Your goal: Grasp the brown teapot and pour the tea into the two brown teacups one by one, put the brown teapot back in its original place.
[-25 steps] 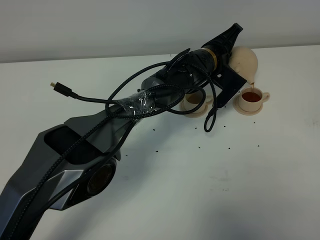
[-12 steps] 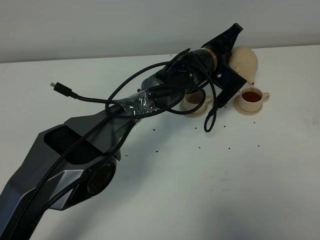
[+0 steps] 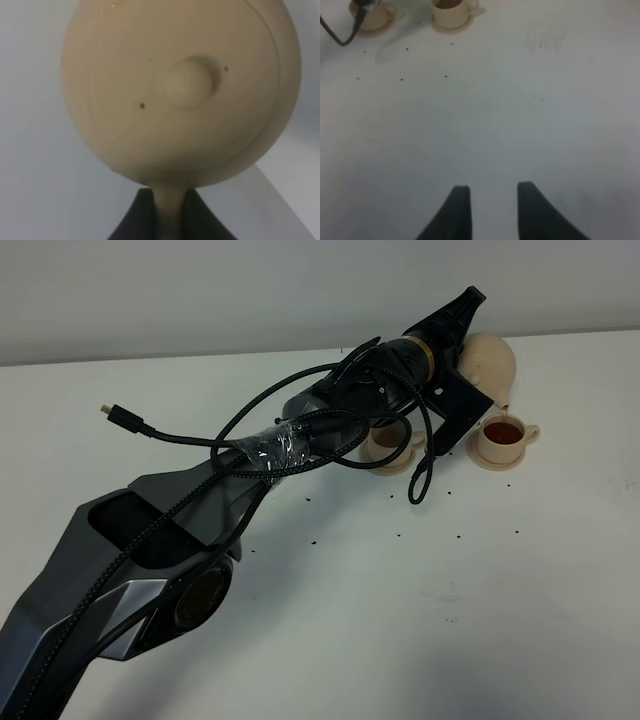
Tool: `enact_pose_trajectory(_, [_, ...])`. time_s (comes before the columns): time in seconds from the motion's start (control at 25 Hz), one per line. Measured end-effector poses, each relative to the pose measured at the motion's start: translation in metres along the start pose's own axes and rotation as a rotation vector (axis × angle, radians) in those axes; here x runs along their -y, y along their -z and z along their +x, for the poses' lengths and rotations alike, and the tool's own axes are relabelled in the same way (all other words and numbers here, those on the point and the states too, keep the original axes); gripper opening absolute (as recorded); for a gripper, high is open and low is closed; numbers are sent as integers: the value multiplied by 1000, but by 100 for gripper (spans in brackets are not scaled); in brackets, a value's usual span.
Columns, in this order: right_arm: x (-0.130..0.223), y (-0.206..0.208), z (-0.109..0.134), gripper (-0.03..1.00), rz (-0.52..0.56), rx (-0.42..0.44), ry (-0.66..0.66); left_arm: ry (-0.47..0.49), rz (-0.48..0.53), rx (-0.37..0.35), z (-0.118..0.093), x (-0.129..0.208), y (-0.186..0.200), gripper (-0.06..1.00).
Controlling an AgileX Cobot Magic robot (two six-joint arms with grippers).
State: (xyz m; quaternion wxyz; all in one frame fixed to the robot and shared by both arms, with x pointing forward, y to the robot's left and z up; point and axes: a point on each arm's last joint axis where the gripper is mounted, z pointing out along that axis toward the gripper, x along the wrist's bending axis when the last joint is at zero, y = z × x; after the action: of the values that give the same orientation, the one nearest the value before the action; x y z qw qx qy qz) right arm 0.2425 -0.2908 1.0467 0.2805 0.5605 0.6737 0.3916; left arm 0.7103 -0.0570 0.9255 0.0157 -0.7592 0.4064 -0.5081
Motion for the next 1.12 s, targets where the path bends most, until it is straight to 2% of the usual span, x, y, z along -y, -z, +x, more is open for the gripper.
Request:
enact_pose_trajectory(0.44, [0, 0, 0, 24, 0, 0, 0, 18, -6, 3, 0, -1, 0, 12])
enact_pose_trajectory(1.12, [0, 0, 0, 24, 0, 0, 0, 162, -14, 72, -9, 4, -1, 12])
